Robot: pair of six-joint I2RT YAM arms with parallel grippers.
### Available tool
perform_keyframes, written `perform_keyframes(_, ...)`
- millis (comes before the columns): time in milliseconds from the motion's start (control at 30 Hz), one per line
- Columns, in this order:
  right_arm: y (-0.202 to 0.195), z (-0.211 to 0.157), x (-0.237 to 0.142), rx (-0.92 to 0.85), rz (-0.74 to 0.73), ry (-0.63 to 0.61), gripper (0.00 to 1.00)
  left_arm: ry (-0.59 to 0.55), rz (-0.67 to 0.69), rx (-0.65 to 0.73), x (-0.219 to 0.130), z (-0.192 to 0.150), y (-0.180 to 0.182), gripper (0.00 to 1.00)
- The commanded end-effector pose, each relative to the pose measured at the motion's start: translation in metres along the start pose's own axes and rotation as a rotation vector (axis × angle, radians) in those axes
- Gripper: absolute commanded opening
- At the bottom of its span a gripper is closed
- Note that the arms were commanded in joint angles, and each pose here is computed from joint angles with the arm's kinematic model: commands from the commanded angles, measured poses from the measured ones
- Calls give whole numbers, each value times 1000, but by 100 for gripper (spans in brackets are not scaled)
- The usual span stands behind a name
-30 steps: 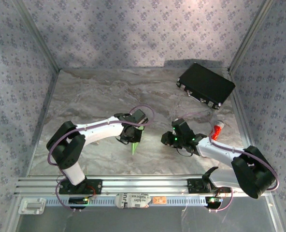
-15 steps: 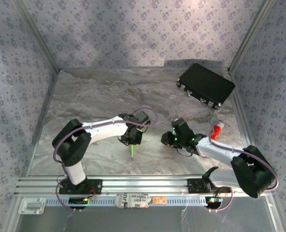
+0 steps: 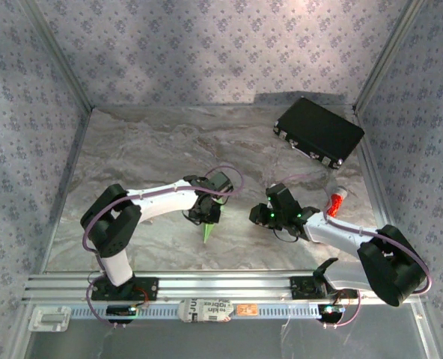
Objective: Fold a paper plane with a square sheet of paper (pick it up from the middle)
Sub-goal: Move a paper plane to the center of the table.
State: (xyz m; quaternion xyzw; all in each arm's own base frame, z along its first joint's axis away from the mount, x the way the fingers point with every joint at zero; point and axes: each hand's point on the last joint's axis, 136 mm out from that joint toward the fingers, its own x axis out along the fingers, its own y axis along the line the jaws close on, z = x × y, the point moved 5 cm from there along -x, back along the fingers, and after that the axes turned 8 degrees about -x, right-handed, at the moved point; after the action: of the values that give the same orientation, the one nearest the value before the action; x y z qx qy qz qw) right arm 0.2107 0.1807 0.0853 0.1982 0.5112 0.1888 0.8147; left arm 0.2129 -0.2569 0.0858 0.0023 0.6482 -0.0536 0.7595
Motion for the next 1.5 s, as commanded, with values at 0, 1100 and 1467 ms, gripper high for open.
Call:
perform_keyframes(0,4,1,0,-5,3,4,24,20,0,3,3,-3,-4,13)
perform_keyframes(1100,1,-1,1,-4,-10,11,24,9,37,-20,23,-7,5,15)
perform_keyframes(1467,3,2,-6,0,14,-11,24,-16,65,-69,34,-13,15,25)
